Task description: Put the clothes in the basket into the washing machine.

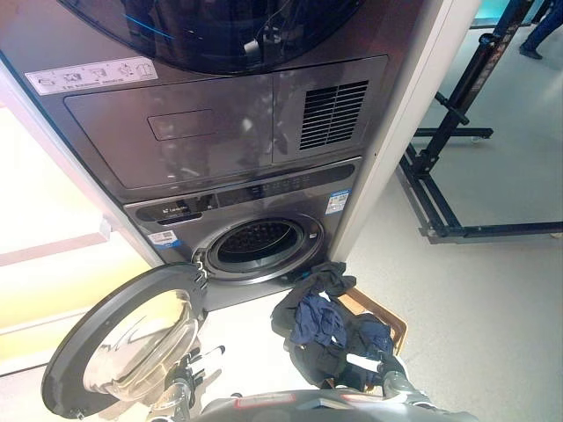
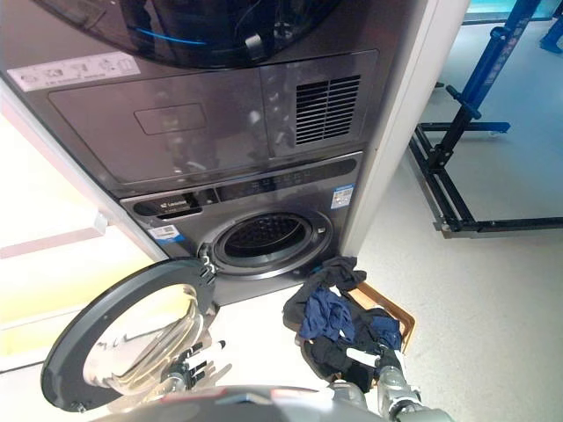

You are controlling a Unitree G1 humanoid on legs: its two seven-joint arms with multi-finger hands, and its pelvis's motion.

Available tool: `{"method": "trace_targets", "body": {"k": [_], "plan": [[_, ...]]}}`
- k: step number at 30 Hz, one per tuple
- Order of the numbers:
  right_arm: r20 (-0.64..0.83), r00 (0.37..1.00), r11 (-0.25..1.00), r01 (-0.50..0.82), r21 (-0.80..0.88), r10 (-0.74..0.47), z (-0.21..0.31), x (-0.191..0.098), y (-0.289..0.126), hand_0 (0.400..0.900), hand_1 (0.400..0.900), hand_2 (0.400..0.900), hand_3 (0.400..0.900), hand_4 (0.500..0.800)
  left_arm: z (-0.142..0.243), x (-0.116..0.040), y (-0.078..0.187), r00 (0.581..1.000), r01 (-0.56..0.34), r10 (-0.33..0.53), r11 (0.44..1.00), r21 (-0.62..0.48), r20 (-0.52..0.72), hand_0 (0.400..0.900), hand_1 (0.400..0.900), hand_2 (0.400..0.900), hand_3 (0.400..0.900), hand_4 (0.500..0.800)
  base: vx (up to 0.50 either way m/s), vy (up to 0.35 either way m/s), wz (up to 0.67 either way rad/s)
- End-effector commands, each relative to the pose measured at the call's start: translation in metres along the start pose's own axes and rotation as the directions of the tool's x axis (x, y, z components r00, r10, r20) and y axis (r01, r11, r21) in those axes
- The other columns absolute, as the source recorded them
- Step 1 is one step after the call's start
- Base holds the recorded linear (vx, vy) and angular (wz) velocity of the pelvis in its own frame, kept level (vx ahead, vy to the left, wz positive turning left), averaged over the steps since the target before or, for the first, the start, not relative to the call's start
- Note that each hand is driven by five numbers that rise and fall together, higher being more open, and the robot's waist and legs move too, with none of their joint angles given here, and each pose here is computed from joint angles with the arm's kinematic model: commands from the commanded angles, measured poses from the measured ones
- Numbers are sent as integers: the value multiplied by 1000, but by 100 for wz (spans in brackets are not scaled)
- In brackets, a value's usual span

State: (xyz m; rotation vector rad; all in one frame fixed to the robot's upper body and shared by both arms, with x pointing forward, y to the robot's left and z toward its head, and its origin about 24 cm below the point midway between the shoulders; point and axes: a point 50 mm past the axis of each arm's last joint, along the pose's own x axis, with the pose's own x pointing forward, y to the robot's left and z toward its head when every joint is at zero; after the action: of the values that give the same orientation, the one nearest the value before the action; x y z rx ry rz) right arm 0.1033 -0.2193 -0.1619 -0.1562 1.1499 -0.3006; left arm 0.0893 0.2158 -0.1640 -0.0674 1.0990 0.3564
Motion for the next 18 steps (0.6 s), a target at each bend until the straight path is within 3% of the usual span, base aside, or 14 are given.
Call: {"method": "trace_targets", "body": {"k": [1, 6, 9, 13, 18], "plan": [[150, 989, 1000, 4, -11, -2, 44, 4, 2, 900, 900, 900, 900, 800, 22, 3, -2, 995, 2, 1, 1000, -30, 96, 900, 900, 900, 900, 800, -28, 11, 4], [302, 953, 993, 48, -108, -13, 88, 2, 0, 900, 900, 900, 900, 800, 57, 3, -8, 968, 24, -11, 998, -50, 252, 900, 900, 900, 900, 800, -120, 4, 8], [478, 878, 977, 123, -176, -25, 137, -7, -1, 900, 900, 900, 900, 800, 98, -6, -13, 898, 57, -28, 997, -53, 439, 900, 900, 900, 900, 800, -252, 6, 6], [597, 801, 940, 231, -250, -38, 179, -16, -8, 900, 900, 900, 900, 800, 136, -24, -23, 787, 104, -68, 994, -24, 614, 900, 900, 900, 900, 800, -213, 29, 6], [759, 644, 875, 418, -243, -97, 249, -42, -22, 900, 900, 900, 900, 800, 187, -62, -40, 573, 173, -133, 984, 40, 809, 900, 900, 900, 900, 800, -205, 38, 4]]}}
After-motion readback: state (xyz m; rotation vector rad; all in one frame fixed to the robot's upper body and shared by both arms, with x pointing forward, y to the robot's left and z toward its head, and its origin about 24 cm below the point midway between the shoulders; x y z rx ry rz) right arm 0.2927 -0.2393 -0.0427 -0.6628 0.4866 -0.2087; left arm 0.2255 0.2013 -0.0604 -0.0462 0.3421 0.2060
